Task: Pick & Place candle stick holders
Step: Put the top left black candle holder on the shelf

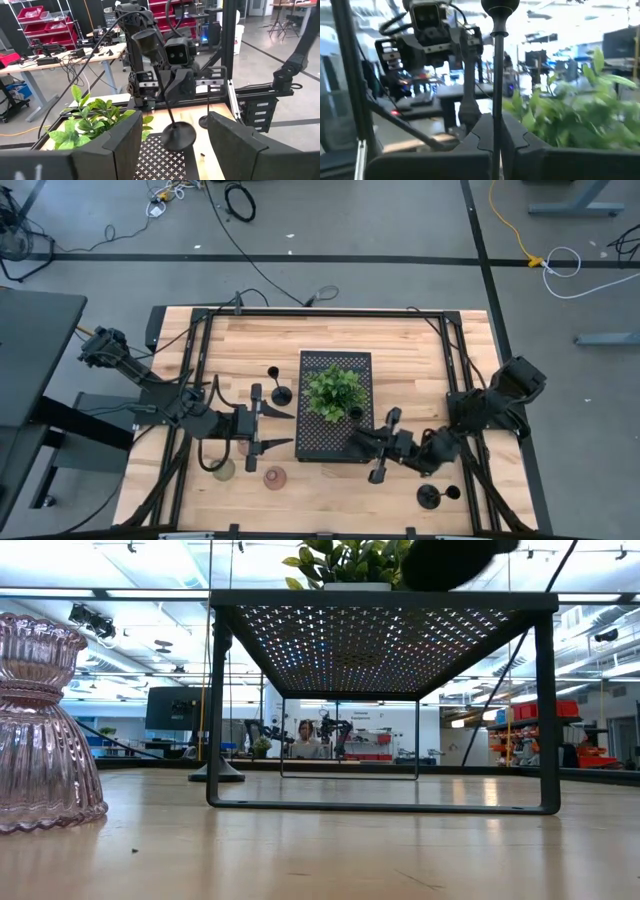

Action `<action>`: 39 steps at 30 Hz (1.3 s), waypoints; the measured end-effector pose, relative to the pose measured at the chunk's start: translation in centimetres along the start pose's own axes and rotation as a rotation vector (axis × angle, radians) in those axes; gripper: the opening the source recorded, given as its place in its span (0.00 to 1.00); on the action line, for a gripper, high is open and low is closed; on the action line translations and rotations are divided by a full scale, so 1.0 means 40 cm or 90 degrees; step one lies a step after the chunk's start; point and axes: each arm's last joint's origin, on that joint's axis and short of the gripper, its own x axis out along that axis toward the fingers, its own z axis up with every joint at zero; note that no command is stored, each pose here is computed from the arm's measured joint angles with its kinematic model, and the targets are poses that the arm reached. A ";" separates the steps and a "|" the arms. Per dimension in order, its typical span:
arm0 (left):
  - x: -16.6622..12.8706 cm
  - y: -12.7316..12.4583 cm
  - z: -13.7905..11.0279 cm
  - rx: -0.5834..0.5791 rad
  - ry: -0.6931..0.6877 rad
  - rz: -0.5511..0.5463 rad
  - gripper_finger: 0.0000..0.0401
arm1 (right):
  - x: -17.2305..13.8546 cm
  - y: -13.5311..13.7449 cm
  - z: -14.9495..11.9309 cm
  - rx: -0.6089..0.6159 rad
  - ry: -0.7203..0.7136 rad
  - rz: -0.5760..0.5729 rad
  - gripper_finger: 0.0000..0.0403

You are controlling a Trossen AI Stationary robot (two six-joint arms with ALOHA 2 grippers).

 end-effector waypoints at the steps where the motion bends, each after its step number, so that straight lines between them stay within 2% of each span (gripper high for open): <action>1: 0.000 0.000 0.000 0.000 0.000 0.000 0.56 | 0.012 -0.003 -0.004 0.000 -0.007 0.009 0.00; 6: 0.000 0.000 0.000 0.000 0.000 0.000 0.56 | 0.049 -0.011 -0.034 0.009 -0.023 0.065 0.00; 13: 0.000 0.000 0.000 0.000 0.000 0.000 0.56 | 0.054 -0.006 -0.066 0.008 -0.039 0.109 0.00; 22: 0.000 0.000 0.000 0.000 0.001 0.000 0.56 | 0.062 -0.010 -0.104 -0.005 -0.049 0.102 0.00; 39: 0.000 0.000 0.000 0.001 0.001 0.000 0.56 | 0.086 -0.024 -0.117 -0.002 -0.034 0.114 0.01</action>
